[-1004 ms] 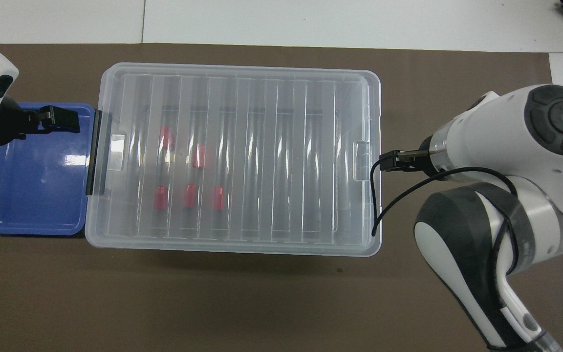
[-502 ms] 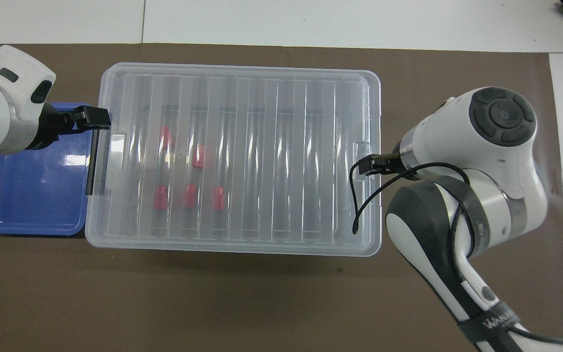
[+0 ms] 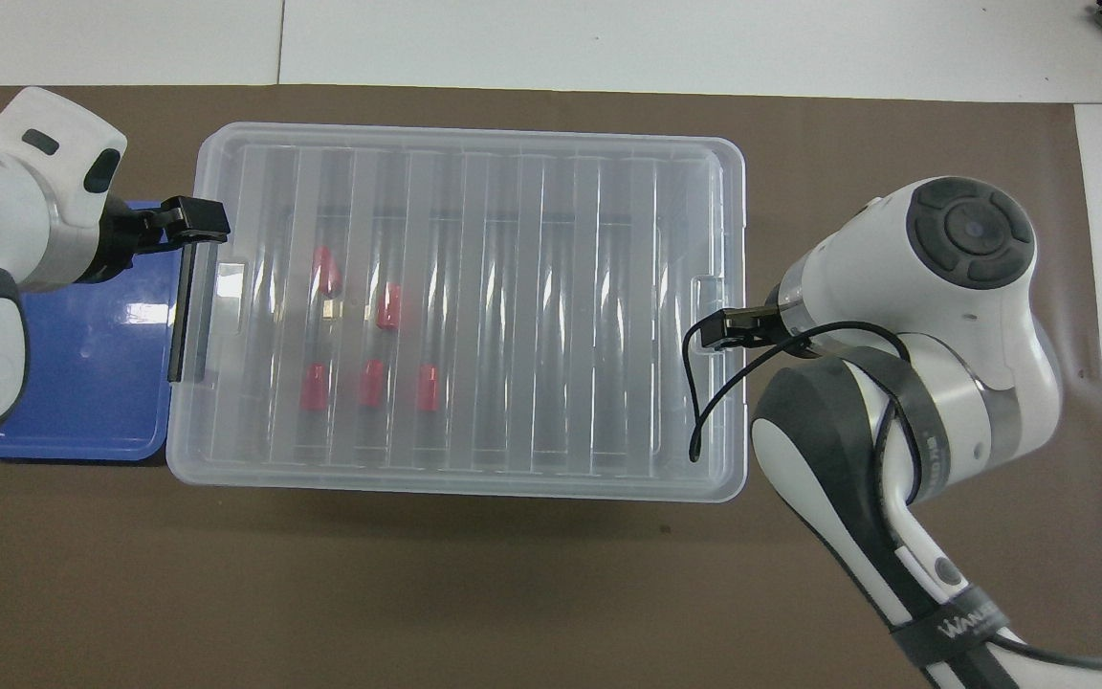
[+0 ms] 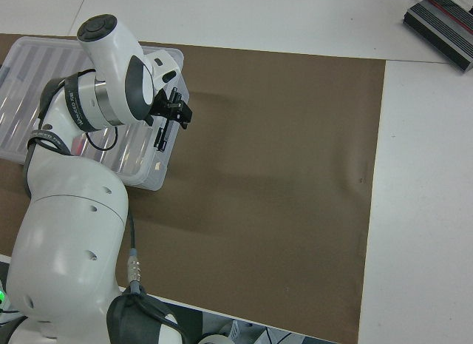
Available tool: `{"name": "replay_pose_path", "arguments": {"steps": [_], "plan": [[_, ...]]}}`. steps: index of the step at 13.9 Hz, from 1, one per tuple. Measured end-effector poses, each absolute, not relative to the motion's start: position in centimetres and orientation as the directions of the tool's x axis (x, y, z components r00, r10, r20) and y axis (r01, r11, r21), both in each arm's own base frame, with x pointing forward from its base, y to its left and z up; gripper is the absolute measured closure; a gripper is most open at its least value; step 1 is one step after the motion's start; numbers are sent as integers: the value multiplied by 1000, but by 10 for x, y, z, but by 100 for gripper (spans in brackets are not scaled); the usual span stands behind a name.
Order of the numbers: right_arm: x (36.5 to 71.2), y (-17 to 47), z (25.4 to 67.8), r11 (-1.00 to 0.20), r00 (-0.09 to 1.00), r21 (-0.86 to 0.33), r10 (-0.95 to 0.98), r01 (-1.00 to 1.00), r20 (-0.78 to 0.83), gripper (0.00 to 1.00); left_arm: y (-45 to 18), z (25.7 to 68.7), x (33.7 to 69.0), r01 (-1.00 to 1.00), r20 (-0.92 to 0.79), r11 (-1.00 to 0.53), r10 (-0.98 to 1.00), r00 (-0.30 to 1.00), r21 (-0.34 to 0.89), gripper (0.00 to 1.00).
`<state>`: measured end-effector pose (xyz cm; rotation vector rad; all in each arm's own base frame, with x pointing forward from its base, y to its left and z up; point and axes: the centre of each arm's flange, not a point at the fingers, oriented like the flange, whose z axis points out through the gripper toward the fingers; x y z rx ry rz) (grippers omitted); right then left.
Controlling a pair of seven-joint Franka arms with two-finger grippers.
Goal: Place red block in blue tray from box
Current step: 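Slide the clear lid away from the tray with both grippers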
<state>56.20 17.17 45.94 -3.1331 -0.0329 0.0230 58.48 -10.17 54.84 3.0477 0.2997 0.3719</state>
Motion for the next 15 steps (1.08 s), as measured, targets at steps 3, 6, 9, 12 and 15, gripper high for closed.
{"name": "replay_pose_path", "arguments": {"steps": [3, 6, 9, 12, 15], "plan": [[563, 167, 459, -999, 999, -8, 43, 42, -15, 0, -103, 549, 585, 184, 234, -980, 198, 952, 80, 0], [566, 157, 458, -998, 998, -7, 60, 60, -16, 0, -103, 549, 585, 184, 235, -980, 198, 951, 81, 0], [569, 144, 458, -998, 998, -5, 56, 56, -16, 0, -103, 549, 585, 184, 239, -980, 198, 951, 82, 0], [576, 118, 457, -996, 996, -2, 86, 86, -17, 0, -104, 548, 586, 185, 243, -979, 200, 949, 85, 0], [579, 95, 456, -993, 993, 1, 119, 119, -21, 0, -124, 531, 588, 211, 241, -972, 231, 943, 104, 0]]}}
